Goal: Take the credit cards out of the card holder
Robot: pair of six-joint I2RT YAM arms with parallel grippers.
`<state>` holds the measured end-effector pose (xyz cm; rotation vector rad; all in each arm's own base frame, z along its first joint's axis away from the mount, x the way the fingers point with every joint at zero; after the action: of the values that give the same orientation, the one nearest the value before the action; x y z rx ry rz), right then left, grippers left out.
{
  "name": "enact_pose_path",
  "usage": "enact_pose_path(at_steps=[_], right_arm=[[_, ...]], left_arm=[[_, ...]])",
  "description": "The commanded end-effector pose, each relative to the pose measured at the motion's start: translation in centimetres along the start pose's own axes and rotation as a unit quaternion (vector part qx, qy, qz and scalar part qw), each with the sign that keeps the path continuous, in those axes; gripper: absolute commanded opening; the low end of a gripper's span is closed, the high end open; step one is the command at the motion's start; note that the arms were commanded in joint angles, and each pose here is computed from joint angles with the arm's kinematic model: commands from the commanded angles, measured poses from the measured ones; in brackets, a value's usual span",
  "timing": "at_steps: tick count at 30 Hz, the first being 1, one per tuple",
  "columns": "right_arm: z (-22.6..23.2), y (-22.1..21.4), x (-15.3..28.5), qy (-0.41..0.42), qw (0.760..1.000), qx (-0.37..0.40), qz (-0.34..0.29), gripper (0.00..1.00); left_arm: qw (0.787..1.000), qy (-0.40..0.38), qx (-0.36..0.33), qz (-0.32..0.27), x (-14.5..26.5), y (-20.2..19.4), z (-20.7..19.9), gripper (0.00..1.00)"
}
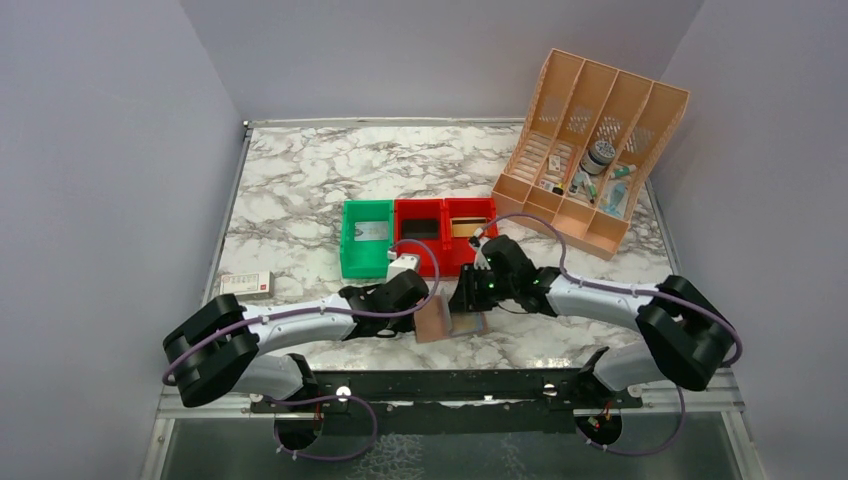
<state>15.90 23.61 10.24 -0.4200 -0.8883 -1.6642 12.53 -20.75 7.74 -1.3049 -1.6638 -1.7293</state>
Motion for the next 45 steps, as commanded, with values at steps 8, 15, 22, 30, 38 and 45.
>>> enact_pose_path(at_steps=[8, 15, 22, 30, 38, 45], right_arm=[[0.8, -0.1, -3.7, 0.055, 0.997, -0.013, 0.057, 0.27], [-1.2, -1.0, -4.4, 0.006, 0.997, -0.039, 0.061, 0.27], [-2.0, -1.5, -4.2, -0.01, 0.997, -0.052, 0.05, 0.28], [-1.5, -1.4, -3.8, 0.005, 0.997, -0.052, 0.047, 0.28], [-0.2, 0.1, -1.8, 0.003, 0.999, -0.038, 0.003, 0.3], [-0.7, 1.8, 1.5, -0.071, 0.994, -0.029, -0.078, 0.37]], left_arm=[[0.996, -0.04, 0.056, -0.05, 2.0, 1.5, -0.6, 0.44], [0.989, -0.079, 0.095, -0.076, 3.3, 1.5, -0.7, 0.61], [0.985, -0.112, 0.115, -0.059, 2.2, 0.8, -1.6, 0.66], [0.993, -0.027, 0.103, -0.05, 0.4, 1.3, -0.9, 0.7], [0.997, 0.023, 0.073, -0.016, -1.1, 0.7, -0.5, 0.57], [0.998, 0.023, 0.05, -0.005, -1.2, 0.2, -0.2, 0.41]])
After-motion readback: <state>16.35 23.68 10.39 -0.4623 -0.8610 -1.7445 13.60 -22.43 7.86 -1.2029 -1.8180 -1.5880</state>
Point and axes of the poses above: each gripper's point midway between its finger pads, its own x axis back along the fingers, its own z axis along the line the jaws close on, y = z × x, the point moved 7 cm from there along x, back along the fingers, and after that the axes turned 7 degrees about -x, right-handed, at the moved point
